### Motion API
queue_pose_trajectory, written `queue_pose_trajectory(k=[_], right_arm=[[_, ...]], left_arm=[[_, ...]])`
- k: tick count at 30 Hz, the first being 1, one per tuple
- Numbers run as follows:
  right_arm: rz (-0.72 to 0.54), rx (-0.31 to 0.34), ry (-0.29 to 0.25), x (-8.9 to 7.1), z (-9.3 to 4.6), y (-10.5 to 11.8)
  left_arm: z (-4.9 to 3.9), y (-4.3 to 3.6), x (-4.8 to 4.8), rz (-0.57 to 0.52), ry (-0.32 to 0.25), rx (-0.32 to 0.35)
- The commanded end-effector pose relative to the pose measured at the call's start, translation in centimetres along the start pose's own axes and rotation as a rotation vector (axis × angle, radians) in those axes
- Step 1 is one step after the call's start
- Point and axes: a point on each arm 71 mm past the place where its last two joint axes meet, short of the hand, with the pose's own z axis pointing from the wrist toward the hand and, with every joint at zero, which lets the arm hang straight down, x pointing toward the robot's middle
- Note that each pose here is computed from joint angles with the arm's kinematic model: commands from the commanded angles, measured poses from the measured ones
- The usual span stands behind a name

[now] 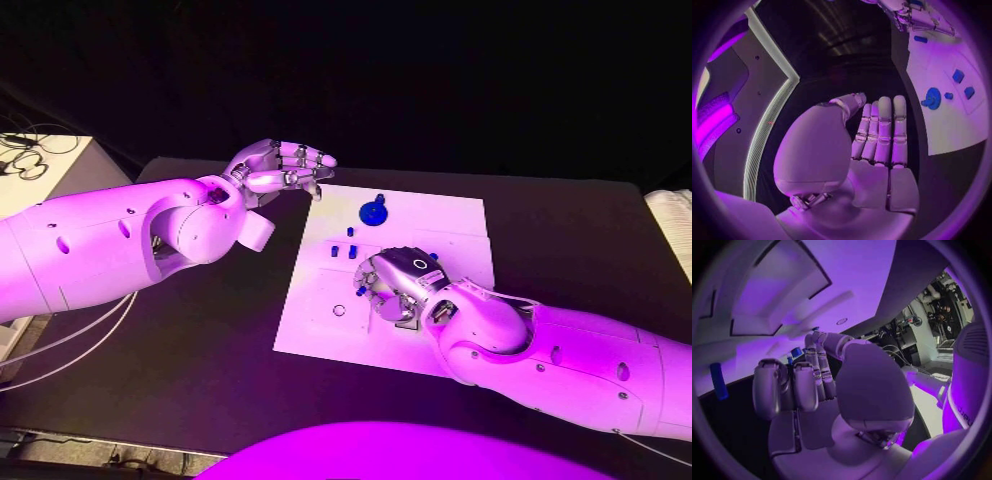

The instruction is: Assemble the parts on the task board

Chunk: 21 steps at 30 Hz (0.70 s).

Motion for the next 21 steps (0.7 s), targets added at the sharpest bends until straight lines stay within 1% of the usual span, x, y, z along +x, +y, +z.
queue_pose_trajectory(k=[1, 7, 14, 21], right_arm=[[-0.035, 0.009, 0.042, 0.49, -0.01, 0.0], [-0.037, -0.003, 0.047, 0.61, 0.1, 0.17], [-0.021, -0.024, 0.03, 0.55, 0.13, 0.32], [-0.008, -0.025, 0.004, 0.34, 0.0, 0.22]], left_arm=[[0.02, -0.1, 0.18, -0.007, 0.012, 0.005], [0.01, -0.1, 0.2, -0.008, 0.014, 0.003], [0.0, -0.09, 0.19, -0.008, 0.014, 0.002], [0.0, -0.07, 0.17, -0.008, 0.016, -0.001]])
